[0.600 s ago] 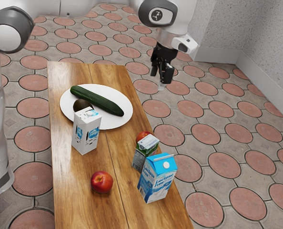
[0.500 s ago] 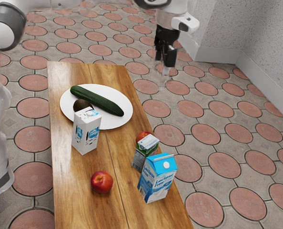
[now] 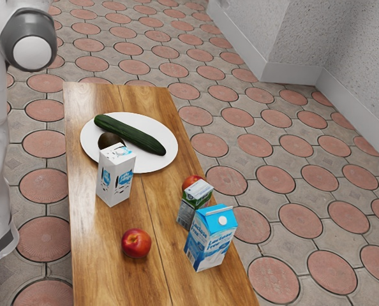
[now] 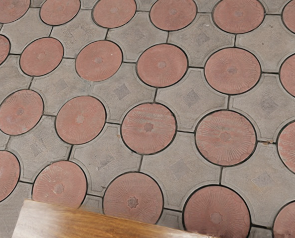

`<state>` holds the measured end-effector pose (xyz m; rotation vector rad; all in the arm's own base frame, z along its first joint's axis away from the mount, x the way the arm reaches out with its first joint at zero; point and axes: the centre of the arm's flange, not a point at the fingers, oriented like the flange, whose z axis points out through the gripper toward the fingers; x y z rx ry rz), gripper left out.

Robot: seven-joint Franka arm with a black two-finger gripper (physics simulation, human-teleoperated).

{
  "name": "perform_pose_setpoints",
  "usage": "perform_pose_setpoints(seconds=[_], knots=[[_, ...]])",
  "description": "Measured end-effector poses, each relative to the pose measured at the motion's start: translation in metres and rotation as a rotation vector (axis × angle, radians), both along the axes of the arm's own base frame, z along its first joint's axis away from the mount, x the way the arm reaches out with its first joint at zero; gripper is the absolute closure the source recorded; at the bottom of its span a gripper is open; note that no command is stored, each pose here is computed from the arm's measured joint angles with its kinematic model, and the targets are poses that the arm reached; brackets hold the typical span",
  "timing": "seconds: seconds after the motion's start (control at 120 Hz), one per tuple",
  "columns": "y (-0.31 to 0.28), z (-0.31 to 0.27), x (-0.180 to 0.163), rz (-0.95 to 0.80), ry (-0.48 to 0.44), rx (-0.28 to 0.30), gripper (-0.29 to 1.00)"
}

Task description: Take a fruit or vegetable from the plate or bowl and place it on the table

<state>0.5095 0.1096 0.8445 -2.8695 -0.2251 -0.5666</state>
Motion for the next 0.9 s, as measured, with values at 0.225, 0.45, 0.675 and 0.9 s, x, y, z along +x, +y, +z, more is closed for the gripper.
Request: perform_pose_setpoints(seconds=[0.225, 0.45, 0.675, 0.9], knots=[[0.087, -0.225, 0.12, 0.036, 0.306, -0.217, 0.02], [0.079, -0.251, 0.126, -0.066, 0.317, -0.27, 0.02], [0.118, -0.324, 0.016, -0.01, 0.391, -0.362, 0.02], [0.12, -0.368, 0.004, -0.039, 0.389, -0.35, 0.02]])
